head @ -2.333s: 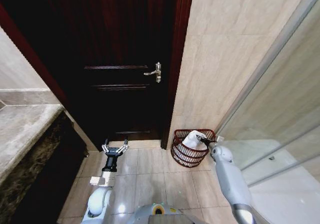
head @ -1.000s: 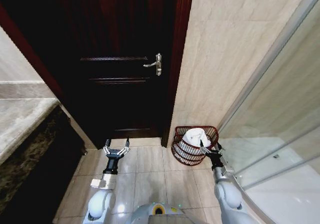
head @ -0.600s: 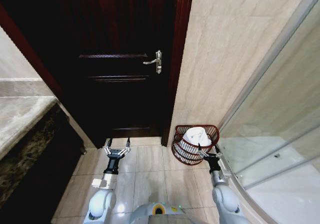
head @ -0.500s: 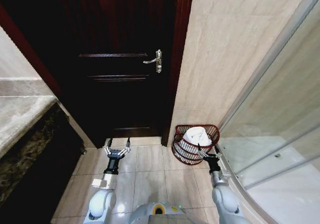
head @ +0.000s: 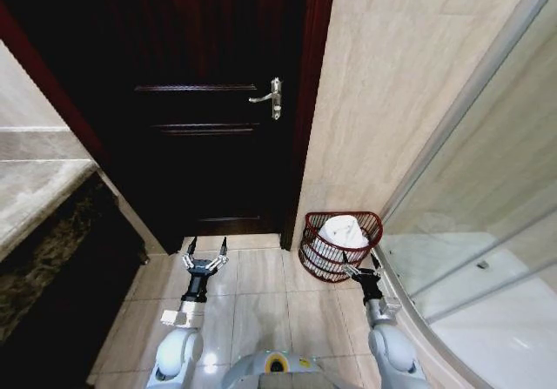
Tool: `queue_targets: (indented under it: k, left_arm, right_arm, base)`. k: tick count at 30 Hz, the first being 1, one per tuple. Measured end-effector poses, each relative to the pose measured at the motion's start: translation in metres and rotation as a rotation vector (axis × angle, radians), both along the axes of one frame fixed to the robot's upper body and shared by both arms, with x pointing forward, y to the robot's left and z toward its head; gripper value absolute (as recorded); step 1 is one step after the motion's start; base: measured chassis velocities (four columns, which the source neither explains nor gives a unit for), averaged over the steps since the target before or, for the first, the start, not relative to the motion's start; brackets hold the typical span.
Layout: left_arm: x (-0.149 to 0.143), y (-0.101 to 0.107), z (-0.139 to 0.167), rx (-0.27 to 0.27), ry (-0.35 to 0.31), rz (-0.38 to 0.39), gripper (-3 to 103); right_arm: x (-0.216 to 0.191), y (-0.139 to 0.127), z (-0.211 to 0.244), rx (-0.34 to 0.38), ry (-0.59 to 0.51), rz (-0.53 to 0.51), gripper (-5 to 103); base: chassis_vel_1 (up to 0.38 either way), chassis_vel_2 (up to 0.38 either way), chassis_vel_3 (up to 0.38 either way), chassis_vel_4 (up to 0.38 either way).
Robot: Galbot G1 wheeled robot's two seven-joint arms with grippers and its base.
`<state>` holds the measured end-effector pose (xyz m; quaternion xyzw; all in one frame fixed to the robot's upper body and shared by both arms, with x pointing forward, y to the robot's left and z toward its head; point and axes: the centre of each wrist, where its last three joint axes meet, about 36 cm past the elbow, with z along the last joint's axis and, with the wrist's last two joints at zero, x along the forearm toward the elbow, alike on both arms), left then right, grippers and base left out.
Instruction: Discard the used towel into the hamper.
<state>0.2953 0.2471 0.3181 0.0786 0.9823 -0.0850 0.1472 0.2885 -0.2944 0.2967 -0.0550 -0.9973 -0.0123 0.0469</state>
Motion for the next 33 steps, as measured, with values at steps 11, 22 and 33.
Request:
queue_targets:
  k: [11,22,33]
  left_arm:
    - [-0.0023,-0.0003,0.0005,0.004,-0.001,-0.001,100]
    - [-0.0062,-0.0006,-0.0009,0.035,-0.004,-0.003,100]
    - [-0.007,-0.0006,-0.0031,0.071,-0.021,-0.018,100]
  right_arm:
    - [-0.0047,-0.0001,-0.0005,0.001,0.002,0.0,100]
    - [-0.0071,0.0043,0.0011,0.009,-0.005,0.001,100]
    - [-0.0094,0.0067,-0.0012,0.012,-0.016,0.0,100]
  base:
    - [0.11,-0.116,-0.123,0.114]
    - [0.08,-0.088,-0.077,0.08]
    - [0.038,-0.093,-0.096,0.028]
